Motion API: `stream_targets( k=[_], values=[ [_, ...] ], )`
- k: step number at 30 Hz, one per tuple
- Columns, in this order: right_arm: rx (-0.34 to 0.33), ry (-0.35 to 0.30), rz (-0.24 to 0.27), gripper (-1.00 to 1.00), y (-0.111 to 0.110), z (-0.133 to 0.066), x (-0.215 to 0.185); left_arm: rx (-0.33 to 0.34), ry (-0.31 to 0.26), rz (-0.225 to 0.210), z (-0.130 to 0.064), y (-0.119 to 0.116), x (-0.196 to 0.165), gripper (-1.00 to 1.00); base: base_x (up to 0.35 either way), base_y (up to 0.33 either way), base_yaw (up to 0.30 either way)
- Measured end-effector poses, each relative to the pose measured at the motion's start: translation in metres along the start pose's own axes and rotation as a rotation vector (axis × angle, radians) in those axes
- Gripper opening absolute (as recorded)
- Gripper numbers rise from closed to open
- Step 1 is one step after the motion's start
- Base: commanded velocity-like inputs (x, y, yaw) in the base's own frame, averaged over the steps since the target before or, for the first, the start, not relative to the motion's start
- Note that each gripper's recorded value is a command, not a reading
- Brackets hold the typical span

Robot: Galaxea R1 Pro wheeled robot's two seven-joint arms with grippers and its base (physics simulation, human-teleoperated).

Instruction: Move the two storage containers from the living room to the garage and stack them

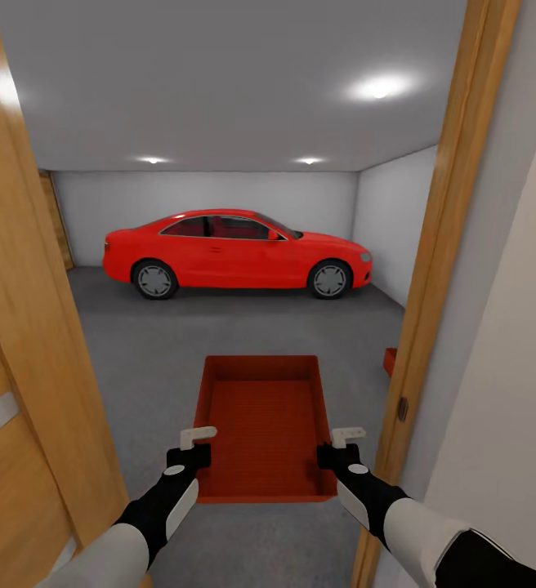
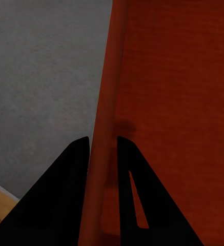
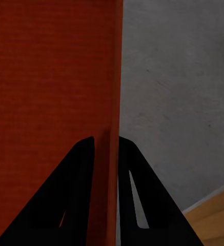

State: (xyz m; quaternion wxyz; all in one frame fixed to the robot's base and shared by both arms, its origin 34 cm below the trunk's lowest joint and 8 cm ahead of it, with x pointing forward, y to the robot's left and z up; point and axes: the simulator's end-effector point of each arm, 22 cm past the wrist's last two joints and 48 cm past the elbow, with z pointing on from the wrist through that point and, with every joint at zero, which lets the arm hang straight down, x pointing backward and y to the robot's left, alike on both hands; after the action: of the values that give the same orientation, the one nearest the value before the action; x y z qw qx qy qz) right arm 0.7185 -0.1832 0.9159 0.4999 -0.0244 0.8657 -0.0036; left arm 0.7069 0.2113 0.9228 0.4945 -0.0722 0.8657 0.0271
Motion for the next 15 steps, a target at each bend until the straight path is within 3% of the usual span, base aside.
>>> stream_targets(
  k=[10,15],
  values=[
    [0.000,-0.001,0.000,-1.00,0.0000,0.0000,-0.0002,0.000,-0.001,0.000,0.0000,0.0000,-0.0002,-1.00,0.005,0.000,0.068],
    [0.000,-0.002,0.000,-1.00,0.0000,-0.0005,-0.0006,0.000,-0.002,0.000,-0.0004,0.0000,-0.0005,-1.00,0.151,0.000,0.011]
  ],
)
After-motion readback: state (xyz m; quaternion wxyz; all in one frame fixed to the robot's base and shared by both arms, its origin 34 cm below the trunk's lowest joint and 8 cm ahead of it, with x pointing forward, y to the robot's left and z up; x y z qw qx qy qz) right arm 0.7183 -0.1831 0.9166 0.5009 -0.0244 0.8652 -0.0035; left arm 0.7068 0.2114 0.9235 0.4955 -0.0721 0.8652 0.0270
